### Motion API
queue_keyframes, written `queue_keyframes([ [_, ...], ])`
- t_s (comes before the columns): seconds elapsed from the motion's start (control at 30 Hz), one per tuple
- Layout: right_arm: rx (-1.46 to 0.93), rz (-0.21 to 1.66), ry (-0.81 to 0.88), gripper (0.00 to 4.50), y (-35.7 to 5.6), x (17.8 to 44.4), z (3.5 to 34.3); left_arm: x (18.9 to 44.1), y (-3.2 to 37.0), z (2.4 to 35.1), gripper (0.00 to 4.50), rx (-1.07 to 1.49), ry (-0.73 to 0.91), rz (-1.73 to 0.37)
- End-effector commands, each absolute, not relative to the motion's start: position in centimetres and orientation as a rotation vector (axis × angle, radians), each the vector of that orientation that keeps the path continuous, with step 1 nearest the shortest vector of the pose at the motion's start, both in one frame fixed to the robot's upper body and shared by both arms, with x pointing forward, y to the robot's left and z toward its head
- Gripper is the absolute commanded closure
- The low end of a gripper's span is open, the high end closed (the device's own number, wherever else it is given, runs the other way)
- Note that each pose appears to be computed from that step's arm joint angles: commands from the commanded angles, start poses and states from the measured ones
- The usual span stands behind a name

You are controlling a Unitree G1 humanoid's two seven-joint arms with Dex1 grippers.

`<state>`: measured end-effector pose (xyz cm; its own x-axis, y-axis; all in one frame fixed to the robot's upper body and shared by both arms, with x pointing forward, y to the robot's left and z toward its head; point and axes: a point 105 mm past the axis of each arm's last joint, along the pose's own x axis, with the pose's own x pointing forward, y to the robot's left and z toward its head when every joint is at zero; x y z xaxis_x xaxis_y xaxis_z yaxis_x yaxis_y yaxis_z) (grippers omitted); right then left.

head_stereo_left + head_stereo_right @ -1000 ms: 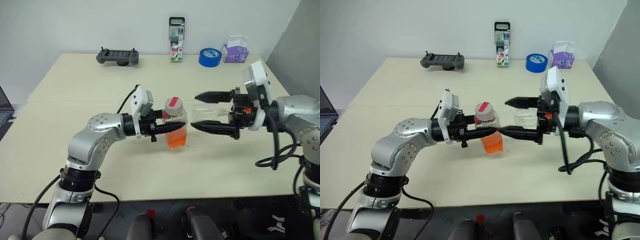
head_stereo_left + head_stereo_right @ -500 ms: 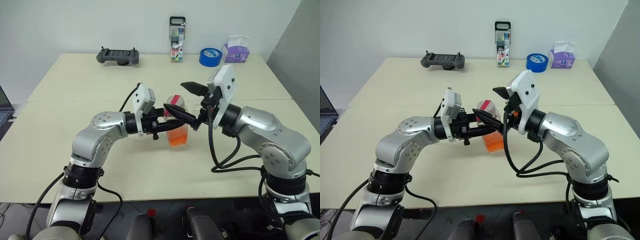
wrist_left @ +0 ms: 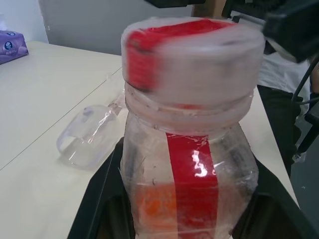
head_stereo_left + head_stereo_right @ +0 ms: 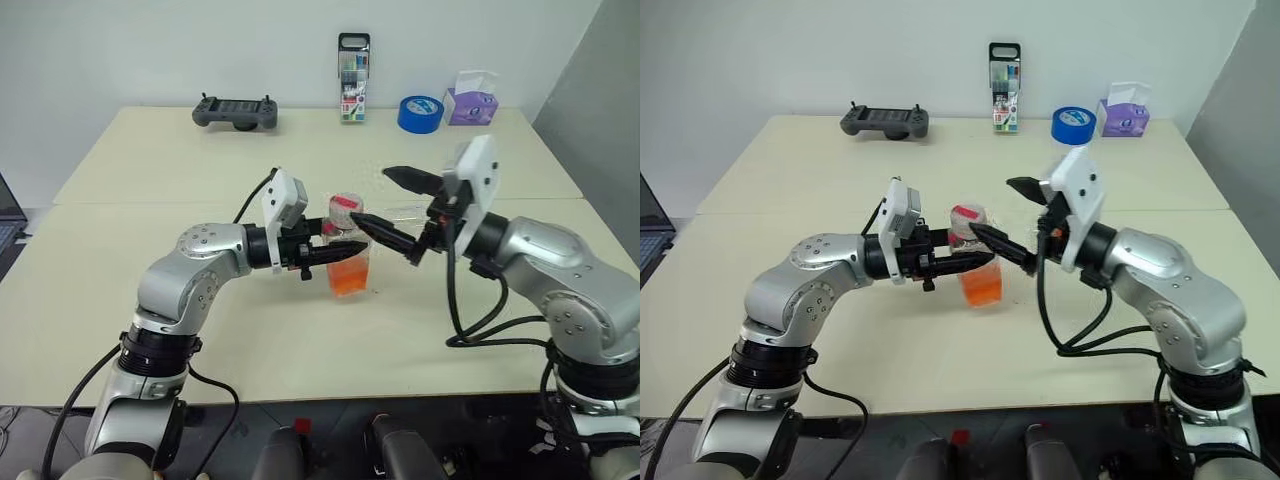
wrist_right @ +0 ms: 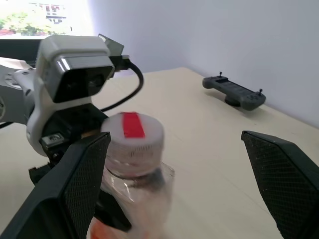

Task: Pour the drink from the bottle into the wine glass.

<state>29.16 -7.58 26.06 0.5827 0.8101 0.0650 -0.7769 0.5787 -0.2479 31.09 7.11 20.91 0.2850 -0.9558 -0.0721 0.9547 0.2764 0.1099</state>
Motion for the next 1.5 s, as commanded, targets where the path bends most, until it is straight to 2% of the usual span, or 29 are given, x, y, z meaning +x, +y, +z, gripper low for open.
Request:
queue_keyframes([
  [0.03,-0.214,0.983,-0.21,0.03,-7.6,27.9,26.8,30.6,7.0,22.6,2.69,0.165,-0.09,-1.298],
  [0.3,-0.155,1.152,-0.204,0.03,-6.0,25.9,27.0,30.6,6.9,22.6,2.69,0.167,-0.093,-1.299],
  [0.47,-0.116,1.15,-0.225,0.03,-3.8,26.9,27.2,30.4,6.8,22.7,2.69,0.17,-0.095,-1.304],
  [0.77,-0.111,1.151,-0.223,0.03,-3.0,27.9,26.5,30.2,7.0,22.7,2.69,0.177,-0.088,-1.303],
  [0.87,-0.105,1.151,-0.224,0.57,-3.0,28.1,26.4,30.2,7.1,22.7,2.69,0.178,-0.087,-1.298],
  [1.07,-0.097,1.154,-0.229,2.63,-3.1,28.2,26.5,30.3,7.2,22.8,2.69,0.179,-0.086,-1.293],
  [1.27,-0.101,1.18,-0.255,2.67,-3.5,28.2,27.6,30.1,7.2,22.5,2.69,0.175,-0.081,-1.299],
  [1.43,-0.359,1.255,-0.383,2.67,-4.4,27.8,29.5,29.8,7.2,22.4,2.69,0.178,-0.075,-1.309],
  [1.5,-0.184,1.214,-0.351,2.67,-5.2,29.1,31.3,29.9,7.2,22.5,2.69,0.178,-0.078,-1.301],
])
